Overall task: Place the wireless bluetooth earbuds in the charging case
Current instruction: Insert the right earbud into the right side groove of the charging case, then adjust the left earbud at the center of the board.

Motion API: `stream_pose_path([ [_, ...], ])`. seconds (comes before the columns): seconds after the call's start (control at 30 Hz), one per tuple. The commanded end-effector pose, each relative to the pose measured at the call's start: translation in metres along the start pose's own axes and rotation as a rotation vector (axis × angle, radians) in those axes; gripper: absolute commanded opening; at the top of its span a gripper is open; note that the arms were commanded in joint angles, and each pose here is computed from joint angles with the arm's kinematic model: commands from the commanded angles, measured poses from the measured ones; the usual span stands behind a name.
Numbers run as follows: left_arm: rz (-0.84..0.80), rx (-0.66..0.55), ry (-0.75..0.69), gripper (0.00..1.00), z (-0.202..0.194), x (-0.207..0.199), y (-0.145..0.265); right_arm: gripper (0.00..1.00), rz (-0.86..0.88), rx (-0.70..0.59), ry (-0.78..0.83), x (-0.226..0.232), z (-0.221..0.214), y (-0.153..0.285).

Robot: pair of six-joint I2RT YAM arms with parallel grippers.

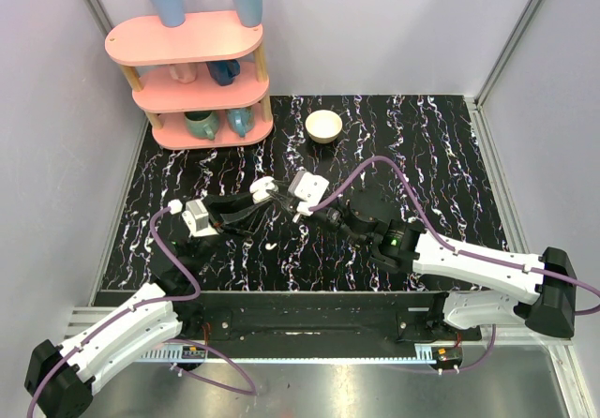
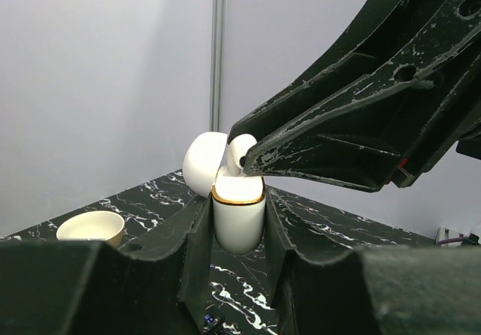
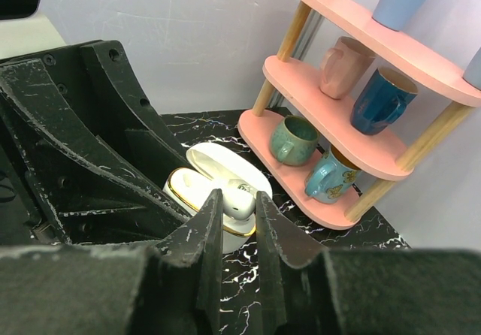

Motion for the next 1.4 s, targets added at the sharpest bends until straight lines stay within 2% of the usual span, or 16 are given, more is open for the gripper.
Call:
stream_pose_path([
  [0.0, -0.017, -0.162, -0.044, 0.0, 0.036, -0.003, -0.007, 0.25, -0.025, 0.003, -0.016, -0.004, 0.008, 0.0],
  [0.2, -0.008, -0.149, -0.051, 0.0, 0.03, -0.002, -0.006, 0.48, -0.049, -0.026, -0.045, -0.008, 0.018, 0.002],
  [0.3, 0.001, -0.144, -0.056, 0.0, 0.028, -0.001, -0.005, 0.55, -0.053, -0.041, -0.062, -0.009, 0.022, 0.003],
  [0.67, 0.021, -0.133, -0.075, 0.0, 0.022, 0.002, -0.003, 0.62, -0.043, -0.15, -0.159, -0.012, 0.048, 0.018],
  [0.93, 0.057, -0.104, -0.131, 0.0, 0.019, 0.007, 0.002, 0.64, -0.192, -0.178, -0.244, -0.027, 0.05, 0.041],
  [1.07, 0.104, -0.108, -0.161, 0.0, 0.023, 0.011, 0.007, 0.65, -0.35, -0.097, -0.292, -0.035, 0.026, 0.052],
  [1.13, 0.126, -0.112, -0.183, 0.0, 0.025, 0.013, 0.011, 0.66, -0.43, -0.013, -0.293, -0.041, 0.009, 0.057],
  [1.2, 0.135, -0.109, -0.2, 0.0, 0.028, 0.014, 0.012, 0.66, -0.466, 0.091, -0.319, -0.046, -0.012, 0.059],
  [1.37, 0.172, -0.106, -0.249, 0.0, 0.036, 0.017, 0.02, 0.65, -0.456, 0.188, -0.503, -0.055, -0.053, 0.063],
])
Point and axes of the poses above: each gripper's point midway between its finger pads, its own y axis back along the fingers, its own x axis along the line the jaws close on, z = x × y, the point moved 8 cm from there along y, back along the fingers, and after that the axes turned 1 degree about -y, right-handed, at the moved point
